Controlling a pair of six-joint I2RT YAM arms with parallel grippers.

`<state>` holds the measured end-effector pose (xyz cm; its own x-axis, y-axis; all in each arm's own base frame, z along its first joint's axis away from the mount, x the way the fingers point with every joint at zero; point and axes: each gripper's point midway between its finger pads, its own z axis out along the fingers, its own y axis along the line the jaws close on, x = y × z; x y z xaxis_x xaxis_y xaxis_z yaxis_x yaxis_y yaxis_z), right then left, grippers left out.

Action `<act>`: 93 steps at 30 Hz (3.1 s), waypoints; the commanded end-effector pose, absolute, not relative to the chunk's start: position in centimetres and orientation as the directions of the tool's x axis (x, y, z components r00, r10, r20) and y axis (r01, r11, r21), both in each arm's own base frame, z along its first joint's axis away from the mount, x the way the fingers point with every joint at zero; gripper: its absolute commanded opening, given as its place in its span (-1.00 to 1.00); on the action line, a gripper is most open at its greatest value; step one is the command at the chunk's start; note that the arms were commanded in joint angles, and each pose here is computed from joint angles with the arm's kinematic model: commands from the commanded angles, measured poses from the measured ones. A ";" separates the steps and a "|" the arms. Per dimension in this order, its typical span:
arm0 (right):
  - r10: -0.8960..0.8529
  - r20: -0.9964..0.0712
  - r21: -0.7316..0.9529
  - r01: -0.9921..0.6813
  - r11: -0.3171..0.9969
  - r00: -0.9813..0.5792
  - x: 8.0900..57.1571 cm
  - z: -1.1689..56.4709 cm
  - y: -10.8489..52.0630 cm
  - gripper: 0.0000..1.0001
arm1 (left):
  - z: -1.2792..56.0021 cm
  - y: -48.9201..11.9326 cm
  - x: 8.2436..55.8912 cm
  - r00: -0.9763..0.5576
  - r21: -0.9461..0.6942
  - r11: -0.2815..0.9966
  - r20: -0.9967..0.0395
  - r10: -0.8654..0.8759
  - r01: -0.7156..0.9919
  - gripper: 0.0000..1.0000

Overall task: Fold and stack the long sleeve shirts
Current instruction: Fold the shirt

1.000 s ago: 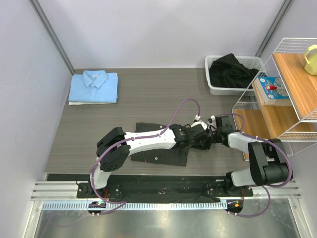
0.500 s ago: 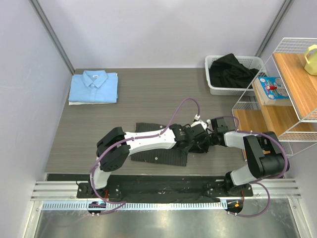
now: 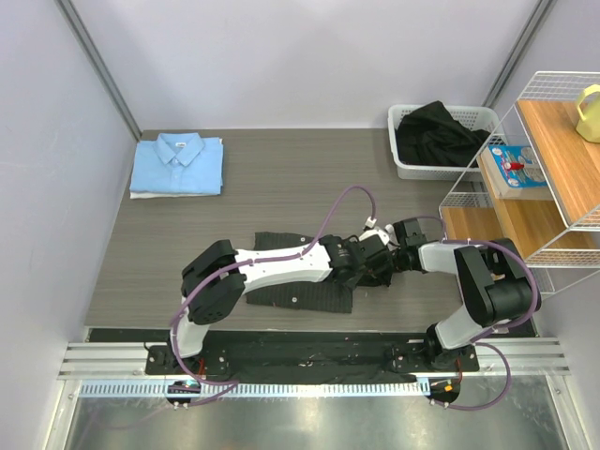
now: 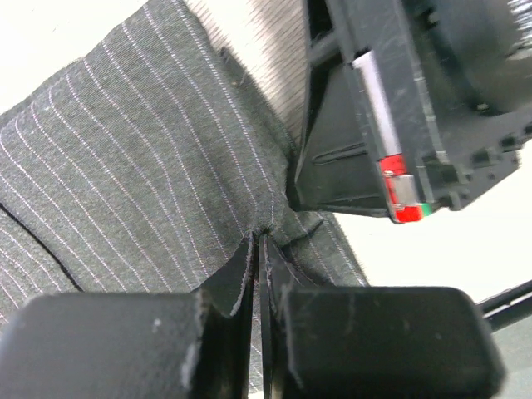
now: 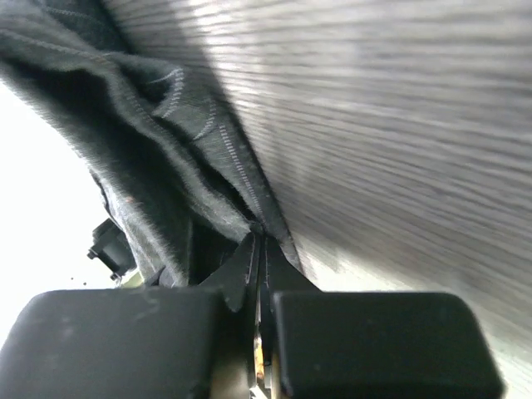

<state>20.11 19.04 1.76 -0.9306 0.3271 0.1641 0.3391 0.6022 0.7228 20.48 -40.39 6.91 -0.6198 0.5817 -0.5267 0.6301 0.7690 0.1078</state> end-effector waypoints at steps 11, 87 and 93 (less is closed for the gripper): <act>0.171 0.045 0.658 0.158 0.736 -0.984 20.6 2.6 17.3 -0.98 | 13.4 -37.5 25.4 -0.657 -0.033 0.877 -0.675 0.335 0.480 -0.31; 0.136 -0.042 0.404 0.108 0.909 -0.990 29.7 -1.9 14.3 -0.98 | 5.5 -21.4 20.8 -0.945 -0.586 0.782 -0.083 -0.317 -0.211 0.11; 0.136 -0.031 0.408 0.112 0.906 -0.990 29.2 -2.0 14.4 -0.98 | 7.8 -23.1 21.9 -0.942 -0.680 0.715 -0.108 -0.318 -0.163 -0.24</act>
